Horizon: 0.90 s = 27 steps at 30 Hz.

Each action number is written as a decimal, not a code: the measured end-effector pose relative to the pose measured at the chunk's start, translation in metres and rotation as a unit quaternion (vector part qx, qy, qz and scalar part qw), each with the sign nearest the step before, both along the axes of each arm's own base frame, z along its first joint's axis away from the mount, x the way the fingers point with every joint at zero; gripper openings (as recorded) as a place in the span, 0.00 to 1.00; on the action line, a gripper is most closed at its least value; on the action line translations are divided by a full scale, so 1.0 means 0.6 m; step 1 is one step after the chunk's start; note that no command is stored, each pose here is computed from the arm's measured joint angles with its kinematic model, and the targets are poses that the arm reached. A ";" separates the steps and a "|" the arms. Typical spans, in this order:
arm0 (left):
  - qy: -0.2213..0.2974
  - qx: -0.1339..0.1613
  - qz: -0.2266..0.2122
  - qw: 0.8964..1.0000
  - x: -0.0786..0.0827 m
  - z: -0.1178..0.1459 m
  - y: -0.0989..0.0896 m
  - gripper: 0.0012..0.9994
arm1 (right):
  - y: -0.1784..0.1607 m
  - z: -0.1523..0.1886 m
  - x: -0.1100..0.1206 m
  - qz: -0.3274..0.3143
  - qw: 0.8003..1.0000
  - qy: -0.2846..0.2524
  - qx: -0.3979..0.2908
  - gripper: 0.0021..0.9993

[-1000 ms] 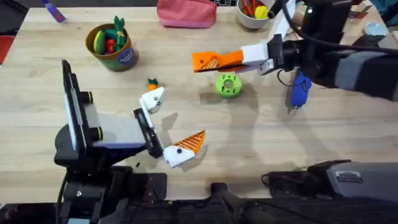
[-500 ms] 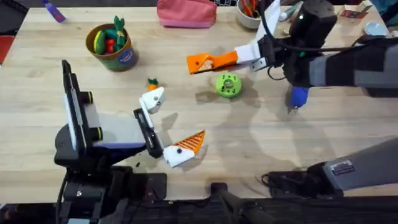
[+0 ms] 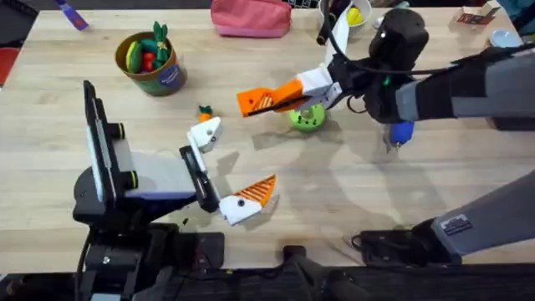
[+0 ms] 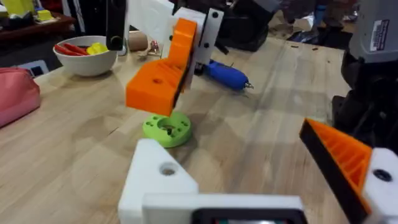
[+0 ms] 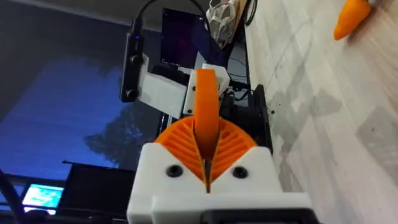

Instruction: Pick up the gripper from the table and insert it into the empty holder that is missing its gripper. Then pick up a screw, insert it into the mounting hole, and use the screwdriver to tighten it. Finally, clean up the table by picking up the vegetable and placing it into the bucket.

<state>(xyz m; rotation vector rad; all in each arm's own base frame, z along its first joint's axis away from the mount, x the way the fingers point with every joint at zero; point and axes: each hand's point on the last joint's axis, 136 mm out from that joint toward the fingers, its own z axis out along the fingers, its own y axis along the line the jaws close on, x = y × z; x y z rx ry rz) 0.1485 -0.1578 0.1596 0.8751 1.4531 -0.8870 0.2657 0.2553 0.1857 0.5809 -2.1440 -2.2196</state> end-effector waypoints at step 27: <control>0.000 0.000 0.000 1.000 0.000 0.000 0.000 0.99 | 0.049 -0.044 -0.100 0.076 0.995 0.061 -0.023 0.01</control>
